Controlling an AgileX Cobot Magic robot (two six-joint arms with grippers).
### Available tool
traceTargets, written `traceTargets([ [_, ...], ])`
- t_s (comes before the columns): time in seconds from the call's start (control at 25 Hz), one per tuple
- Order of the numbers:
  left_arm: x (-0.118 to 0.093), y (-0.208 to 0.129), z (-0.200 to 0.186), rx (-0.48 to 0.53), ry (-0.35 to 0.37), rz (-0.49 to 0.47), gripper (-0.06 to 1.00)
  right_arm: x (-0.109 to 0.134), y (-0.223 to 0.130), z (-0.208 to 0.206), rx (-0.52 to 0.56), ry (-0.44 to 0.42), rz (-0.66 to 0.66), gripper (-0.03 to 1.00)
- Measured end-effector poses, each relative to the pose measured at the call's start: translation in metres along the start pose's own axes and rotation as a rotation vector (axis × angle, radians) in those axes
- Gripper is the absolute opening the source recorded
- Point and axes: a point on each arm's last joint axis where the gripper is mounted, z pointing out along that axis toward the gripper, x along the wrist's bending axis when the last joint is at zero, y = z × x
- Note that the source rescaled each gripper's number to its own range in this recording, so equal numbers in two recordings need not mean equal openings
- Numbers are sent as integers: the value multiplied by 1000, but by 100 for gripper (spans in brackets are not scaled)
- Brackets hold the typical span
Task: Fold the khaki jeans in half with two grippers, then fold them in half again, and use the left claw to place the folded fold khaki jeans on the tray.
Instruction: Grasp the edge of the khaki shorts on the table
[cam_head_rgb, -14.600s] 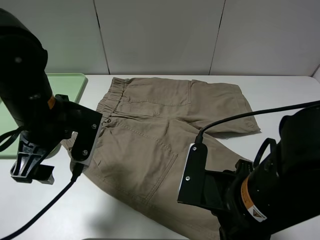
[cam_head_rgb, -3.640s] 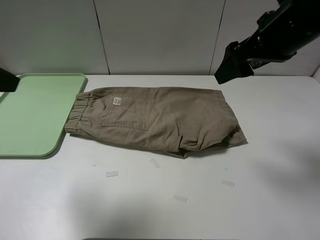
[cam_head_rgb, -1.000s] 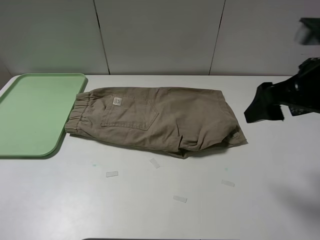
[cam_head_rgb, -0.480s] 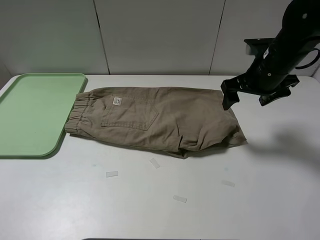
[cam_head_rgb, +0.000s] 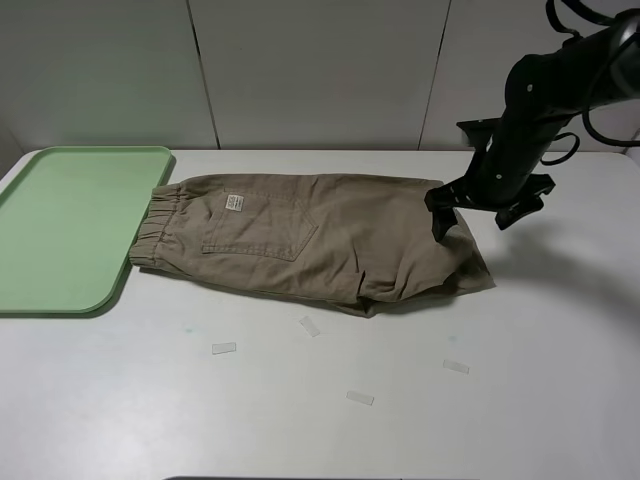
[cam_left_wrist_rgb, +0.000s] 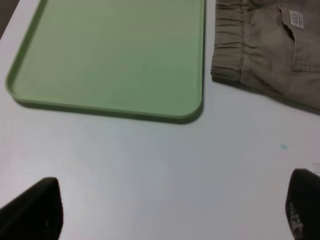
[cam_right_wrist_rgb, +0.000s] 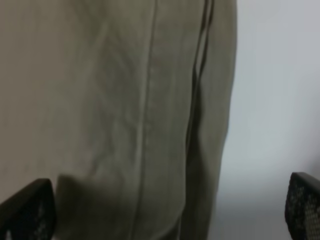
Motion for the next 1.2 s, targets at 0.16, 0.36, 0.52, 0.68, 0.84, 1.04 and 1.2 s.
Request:
traceTargets([
  [0.16,0,0,0,0,0,0,88,1,5,12,-2,11,-17,100],
  [0.36,0,0,0,0,0,0,88,2,4,26,12,13,-17,100],
  [0.52,0,0,0,0,0,0,88,2,2,38,24,13,-18,100],
  [0.68,0,0,0,0,0,0,88,3,3,41,19,15,-19,100],
  [0.84,0,0,0,0,0,0,88,3,3,43,23,15,-22,100],
  [1.04,0,0,0,0,0,0,88,4,3,49,36,24,-22,83],
  [1.2,0,0,0,0,0,0,88,7,5,51,12,36,-17,42],
])
